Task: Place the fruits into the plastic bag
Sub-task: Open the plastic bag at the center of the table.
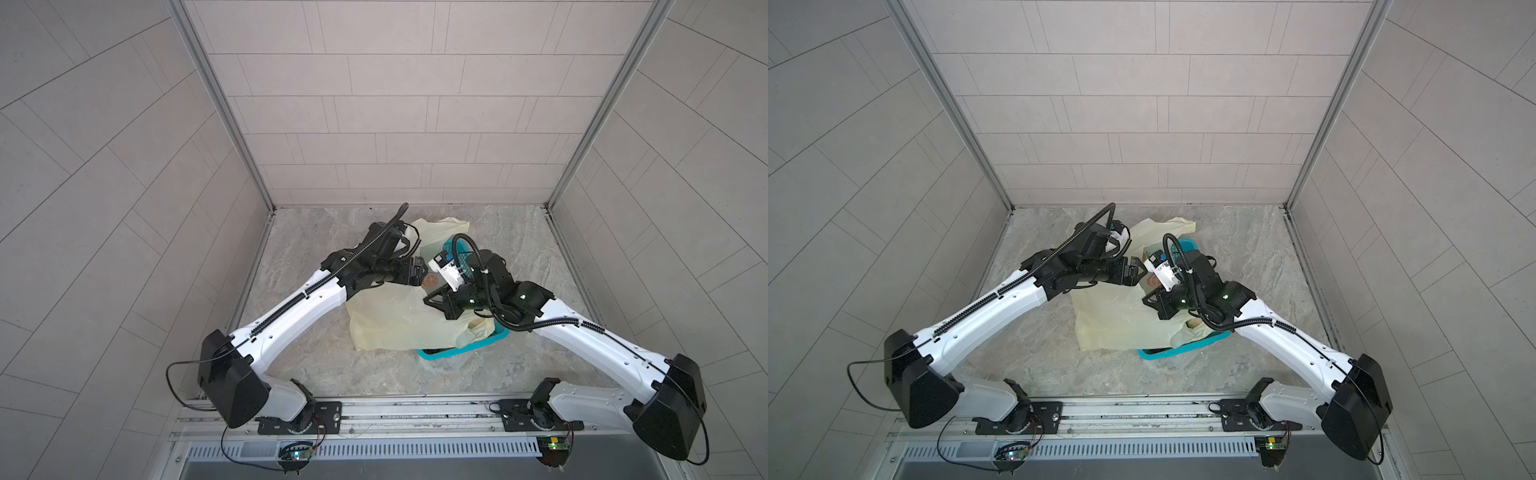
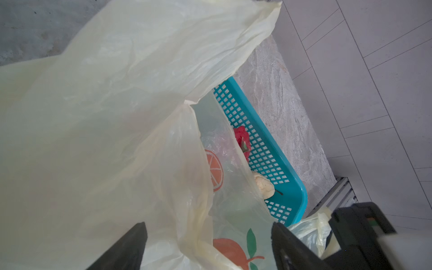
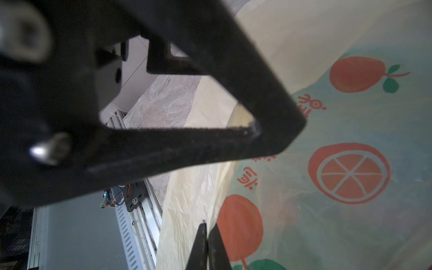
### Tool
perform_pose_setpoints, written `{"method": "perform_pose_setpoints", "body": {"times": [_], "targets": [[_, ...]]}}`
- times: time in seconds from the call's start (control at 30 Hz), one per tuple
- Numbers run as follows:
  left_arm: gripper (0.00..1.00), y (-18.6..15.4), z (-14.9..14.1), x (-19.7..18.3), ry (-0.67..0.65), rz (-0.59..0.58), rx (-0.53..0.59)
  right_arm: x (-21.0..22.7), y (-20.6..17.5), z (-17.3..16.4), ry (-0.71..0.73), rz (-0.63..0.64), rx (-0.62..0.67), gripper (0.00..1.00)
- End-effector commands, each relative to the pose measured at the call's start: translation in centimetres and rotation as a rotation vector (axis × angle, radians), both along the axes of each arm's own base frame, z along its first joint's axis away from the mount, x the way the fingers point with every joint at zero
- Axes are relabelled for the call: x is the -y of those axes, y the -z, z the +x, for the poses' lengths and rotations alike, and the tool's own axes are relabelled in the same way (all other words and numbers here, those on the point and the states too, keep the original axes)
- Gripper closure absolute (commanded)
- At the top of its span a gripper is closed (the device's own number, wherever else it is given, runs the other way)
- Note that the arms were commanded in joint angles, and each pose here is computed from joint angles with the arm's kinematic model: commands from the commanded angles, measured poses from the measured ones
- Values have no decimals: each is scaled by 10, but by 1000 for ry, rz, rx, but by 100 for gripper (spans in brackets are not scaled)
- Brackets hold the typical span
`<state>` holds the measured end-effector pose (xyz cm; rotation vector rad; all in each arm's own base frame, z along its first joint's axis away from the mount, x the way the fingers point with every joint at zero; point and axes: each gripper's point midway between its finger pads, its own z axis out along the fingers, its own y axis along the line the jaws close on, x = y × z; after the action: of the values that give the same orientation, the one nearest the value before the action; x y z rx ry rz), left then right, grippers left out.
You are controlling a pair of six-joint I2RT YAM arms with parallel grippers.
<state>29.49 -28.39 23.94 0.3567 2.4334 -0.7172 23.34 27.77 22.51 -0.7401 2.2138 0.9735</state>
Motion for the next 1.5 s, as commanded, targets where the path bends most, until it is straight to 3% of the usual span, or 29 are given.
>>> {"method": "perform_pose_setpoints", "body": {"times": [0.0, 0.27, 0.33, 0.4, 0.73, 0.93, 0.97, 1.0, 1.07, 1.1, 1.17, 1.27, 1.47], "targets": [[6, 9, 4, -6, -57, 96, -16, -5, -22, 5, -7, 41, 53, 100], [4, 21, 15, -13, -160, 184, -49, -7, -27, 10, 4, 48, 73, 100], [8, 25, 14, -9, -153, 195, -66, -7, -27, 12, 9, 46, 76, 100], [17, 28, 12, -5, -145, 203, -92, -7, -27, 13, 14, 44, 81, 100], [99, 40, 6, -1, -122, 260, -196, -4, -29, 22, 57, 25, 110, 100], [100, 14, 11, -5, -127, 141, -135, 9, -29, 29, 124, 11, 114, 100], [100, 8, 13, -5, -128, 91, -126, 14, -29, 31, 148, 15, 108, 98], [100, 4, 14, -7, -131, 41, -115, 19, -29, 34, 169, 24, 104, 87], [100, -4, 17, -12, -135, -39, -80, 28, -33, 36, 203, 48, 95, 52], [100, -9, 17, -13, -123, -77, -50, 34, -38, 37, 221, 69, 99, 41], [100, -15, 14, -17, -102, -103, 2, 45, -46, 37, 255, 93, 114, 29], [100, -23, 11, -29, -90, -123, 80, 63, -65, 37, 305, 138, 149, 22], [100, -30, 17, -56, -136, -212, 109, 102, -75, 46, 454, 153, 153, 22]]}}
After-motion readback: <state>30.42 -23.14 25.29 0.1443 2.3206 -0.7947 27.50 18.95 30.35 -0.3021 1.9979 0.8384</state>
